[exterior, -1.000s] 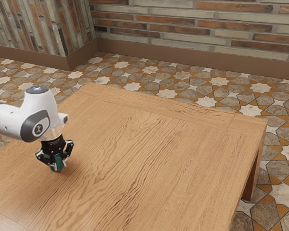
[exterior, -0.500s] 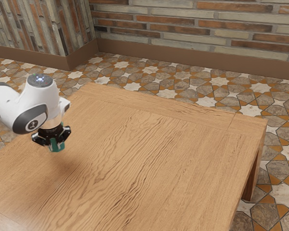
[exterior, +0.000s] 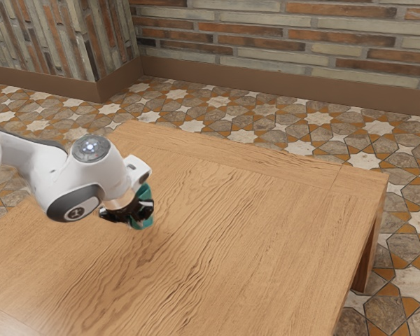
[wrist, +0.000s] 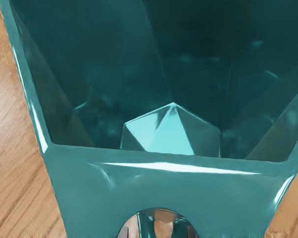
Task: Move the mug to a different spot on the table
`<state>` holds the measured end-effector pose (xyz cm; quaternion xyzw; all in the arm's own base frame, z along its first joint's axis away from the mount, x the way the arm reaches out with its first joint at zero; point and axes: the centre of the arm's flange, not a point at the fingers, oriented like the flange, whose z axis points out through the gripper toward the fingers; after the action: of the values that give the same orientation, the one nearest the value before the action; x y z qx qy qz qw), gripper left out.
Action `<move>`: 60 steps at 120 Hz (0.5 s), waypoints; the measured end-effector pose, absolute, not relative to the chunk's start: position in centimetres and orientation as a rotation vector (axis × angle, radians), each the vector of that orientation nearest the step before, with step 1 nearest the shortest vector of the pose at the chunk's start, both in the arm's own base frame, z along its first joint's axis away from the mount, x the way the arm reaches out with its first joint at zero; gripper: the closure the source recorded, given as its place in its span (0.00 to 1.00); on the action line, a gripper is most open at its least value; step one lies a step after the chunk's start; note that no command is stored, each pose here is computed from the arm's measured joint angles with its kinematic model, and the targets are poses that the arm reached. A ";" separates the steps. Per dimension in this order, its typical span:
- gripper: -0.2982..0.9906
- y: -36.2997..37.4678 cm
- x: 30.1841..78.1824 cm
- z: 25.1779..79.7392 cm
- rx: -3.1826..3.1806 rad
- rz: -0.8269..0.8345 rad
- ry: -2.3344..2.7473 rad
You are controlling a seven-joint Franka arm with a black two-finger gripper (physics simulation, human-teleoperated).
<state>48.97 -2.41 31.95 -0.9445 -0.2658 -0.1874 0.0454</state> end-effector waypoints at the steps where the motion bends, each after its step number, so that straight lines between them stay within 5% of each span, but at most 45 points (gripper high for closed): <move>1: 0.78 -2.6 49.0 31.9 -2.889 -0.574 -0.801; 25: 0.77 -5.5 49.5 29.8 -2.969 -0.559 -0.677; 60: 0.39 -3.3 49.9 29.9 -2.958 -0.584 -0.728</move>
<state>49.90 -3.32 29.90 -0.9535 -0.2347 -0.1882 0.0200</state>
